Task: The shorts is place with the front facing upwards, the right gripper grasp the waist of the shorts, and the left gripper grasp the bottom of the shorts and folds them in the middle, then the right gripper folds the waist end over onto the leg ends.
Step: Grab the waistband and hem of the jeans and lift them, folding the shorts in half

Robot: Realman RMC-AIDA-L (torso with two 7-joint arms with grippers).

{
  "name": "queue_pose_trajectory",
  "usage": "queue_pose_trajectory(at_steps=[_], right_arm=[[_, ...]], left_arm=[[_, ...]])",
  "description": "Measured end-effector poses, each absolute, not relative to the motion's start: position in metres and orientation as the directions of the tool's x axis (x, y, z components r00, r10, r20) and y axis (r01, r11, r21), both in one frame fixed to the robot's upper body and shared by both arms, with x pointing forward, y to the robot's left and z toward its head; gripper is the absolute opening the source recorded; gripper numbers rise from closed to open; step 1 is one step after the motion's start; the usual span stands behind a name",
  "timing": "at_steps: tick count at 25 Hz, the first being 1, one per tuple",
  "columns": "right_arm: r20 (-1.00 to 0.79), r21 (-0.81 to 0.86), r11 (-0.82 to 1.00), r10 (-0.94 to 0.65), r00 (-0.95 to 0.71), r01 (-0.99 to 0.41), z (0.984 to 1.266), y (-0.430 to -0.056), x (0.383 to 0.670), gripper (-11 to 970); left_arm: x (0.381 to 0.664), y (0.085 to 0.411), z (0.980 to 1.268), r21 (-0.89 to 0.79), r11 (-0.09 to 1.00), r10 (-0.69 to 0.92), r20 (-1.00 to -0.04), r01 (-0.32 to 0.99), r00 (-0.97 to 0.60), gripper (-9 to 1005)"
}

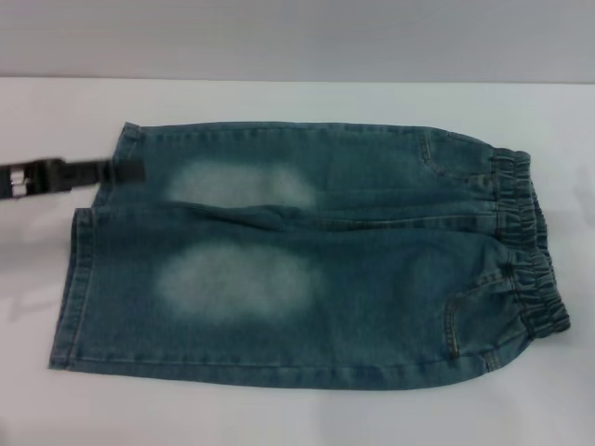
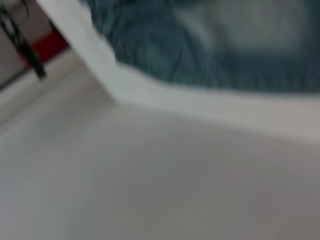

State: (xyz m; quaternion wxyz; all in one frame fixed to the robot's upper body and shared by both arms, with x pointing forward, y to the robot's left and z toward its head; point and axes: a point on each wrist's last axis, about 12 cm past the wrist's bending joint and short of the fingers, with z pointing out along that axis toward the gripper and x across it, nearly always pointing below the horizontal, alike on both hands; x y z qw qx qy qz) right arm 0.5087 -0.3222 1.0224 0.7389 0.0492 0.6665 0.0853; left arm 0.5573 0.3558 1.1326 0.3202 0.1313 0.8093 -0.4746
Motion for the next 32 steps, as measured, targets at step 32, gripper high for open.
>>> queue_pose_trajectory(at_steps=[32], right_arm=[[-0.985, 0.148, 0.989, 0.148, 0.085, -0.016, 1.025, -0.338, 0.514, 710]], left_arm=[[0.531, 0.384, 1.103, -0.674, 0.732, 0.009, -0.146, 0.105, -0.989, 811]])
